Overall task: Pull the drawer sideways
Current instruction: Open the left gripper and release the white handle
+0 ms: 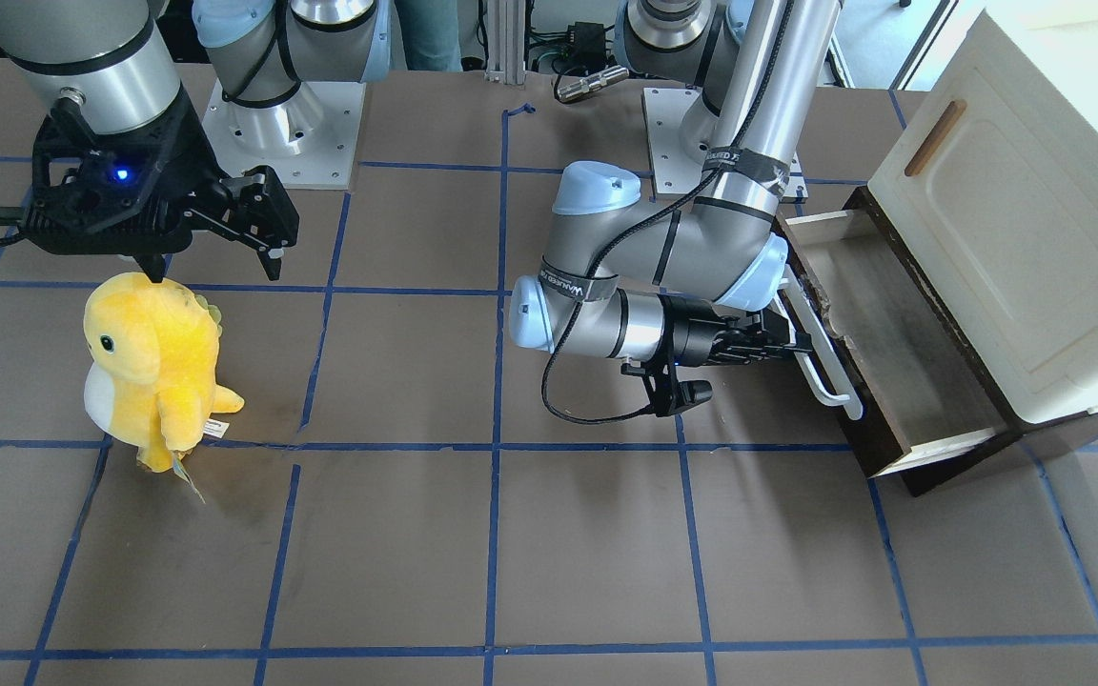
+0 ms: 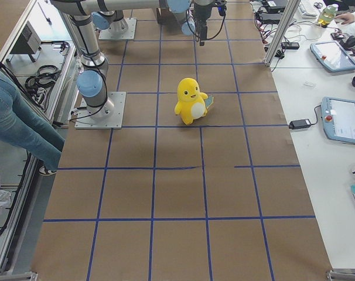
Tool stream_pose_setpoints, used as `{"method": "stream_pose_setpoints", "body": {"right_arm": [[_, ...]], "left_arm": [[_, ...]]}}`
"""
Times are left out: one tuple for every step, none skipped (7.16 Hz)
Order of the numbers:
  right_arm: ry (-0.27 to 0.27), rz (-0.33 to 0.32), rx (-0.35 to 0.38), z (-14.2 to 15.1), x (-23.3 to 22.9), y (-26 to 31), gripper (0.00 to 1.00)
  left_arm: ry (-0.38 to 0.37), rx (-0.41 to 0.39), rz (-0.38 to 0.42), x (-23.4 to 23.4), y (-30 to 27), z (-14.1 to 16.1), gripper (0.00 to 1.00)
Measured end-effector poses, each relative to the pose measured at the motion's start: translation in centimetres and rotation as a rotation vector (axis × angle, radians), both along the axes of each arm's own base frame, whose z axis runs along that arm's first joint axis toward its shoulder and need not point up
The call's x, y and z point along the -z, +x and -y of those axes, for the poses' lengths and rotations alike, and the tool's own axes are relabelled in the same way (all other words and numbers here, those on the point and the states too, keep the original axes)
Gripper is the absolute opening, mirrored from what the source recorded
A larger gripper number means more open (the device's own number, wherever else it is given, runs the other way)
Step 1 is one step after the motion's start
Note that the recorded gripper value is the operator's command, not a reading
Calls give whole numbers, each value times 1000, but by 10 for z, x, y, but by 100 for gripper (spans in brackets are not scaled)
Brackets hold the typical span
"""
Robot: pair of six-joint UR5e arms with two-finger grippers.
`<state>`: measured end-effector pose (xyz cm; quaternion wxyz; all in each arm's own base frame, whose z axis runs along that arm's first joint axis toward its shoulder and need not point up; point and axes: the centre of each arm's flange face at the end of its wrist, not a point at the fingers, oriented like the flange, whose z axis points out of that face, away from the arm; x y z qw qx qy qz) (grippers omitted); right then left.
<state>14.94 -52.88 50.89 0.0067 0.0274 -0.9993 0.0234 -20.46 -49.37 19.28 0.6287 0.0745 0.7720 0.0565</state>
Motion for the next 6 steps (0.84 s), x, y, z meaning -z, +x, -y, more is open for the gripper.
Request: {"method": "stream_pose_setpoints", "body": {"right_arm": [[0, 0, 0, 0, 0, 0, 100], [0, 0, 0, 0, 0, 0, 100], [0, 0, 0, 0, 0, 0, 100], [0, 0, 0, 0, 0, 0, 100], [0, 0, 0, 0, 0, 0, 100], [0, 0, 0, 0, 0, 0, 100]], "left_arm": [[-10, -2, -4, -5, 0, 0, 100], [-22, -4, -9, -11, 0, -1, 100], [-38, -16, -29, -22, -2, -1, 100], [-42, -56, -90, -44, -7, 0, 100], [-37, -111, -204, -78, -16, 3, 100], [-43, -146, -349, -115, -26, 6, 100]]}}
